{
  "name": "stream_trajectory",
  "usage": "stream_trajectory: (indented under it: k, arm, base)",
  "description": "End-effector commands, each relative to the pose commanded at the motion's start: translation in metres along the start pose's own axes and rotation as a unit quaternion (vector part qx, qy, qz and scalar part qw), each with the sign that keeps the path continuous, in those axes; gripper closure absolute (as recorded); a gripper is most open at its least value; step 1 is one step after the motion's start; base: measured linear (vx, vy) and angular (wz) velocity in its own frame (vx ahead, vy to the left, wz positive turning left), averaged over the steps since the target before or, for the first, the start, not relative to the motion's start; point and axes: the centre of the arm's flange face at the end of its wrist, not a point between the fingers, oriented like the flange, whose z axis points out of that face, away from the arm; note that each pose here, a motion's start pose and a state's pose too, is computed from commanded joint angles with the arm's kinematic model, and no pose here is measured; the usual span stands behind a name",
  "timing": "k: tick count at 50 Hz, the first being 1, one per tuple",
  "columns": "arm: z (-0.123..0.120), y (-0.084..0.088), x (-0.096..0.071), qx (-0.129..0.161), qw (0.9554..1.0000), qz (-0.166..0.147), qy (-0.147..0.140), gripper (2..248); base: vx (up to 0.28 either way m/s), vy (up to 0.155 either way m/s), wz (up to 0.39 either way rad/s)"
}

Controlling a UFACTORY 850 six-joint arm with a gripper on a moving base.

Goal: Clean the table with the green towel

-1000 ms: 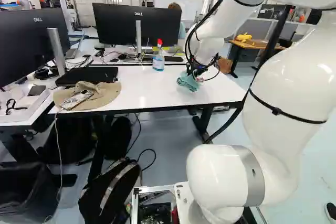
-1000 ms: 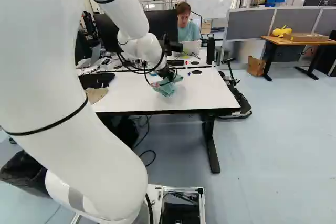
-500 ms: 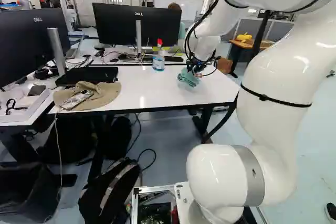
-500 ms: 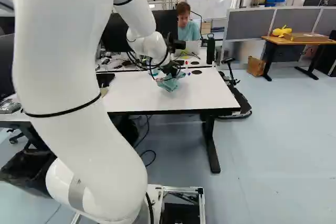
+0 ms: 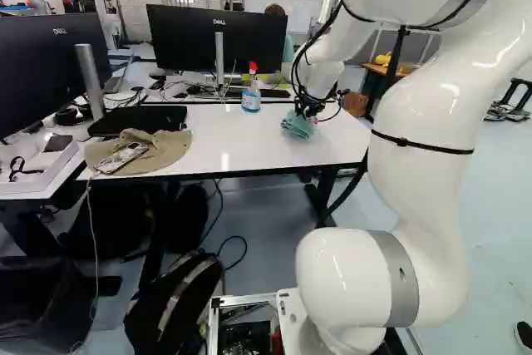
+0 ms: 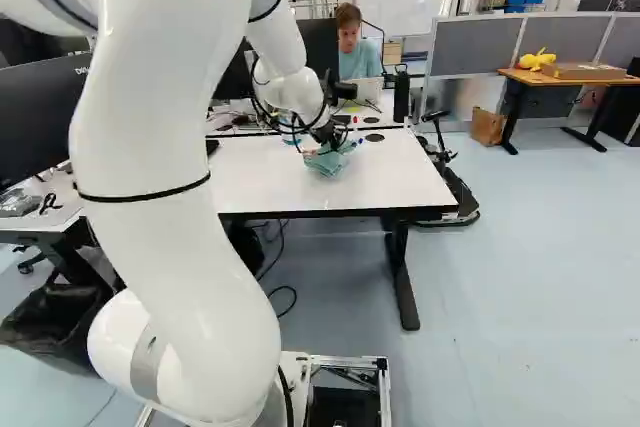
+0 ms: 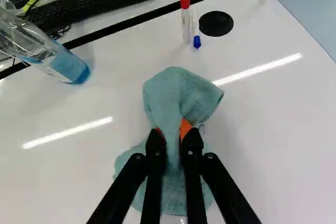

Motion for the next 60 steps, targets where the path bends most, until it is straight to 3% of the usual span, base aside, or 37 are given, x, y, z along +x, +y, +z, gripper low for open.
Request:
stream_trajectory:
  k: [21, 42, 60]
  arm:
    - [0.025, 0.002, -0.011, -0.004, 0.9998, 0.000, -0.022, 204]
    - [0.025, 0.002, -0.011, -0.004, 0.9997, 0.000, -0.023, 204]
    - [0.025, 0.002, -0.016, -0.004, 0.9988, 0.000, -0.049, 204]
  base:
    - [0.000, 0.000, 0.000]
    - [0.000, 0.000, 0.000]
    - [0.000, 0.000, 0.000]
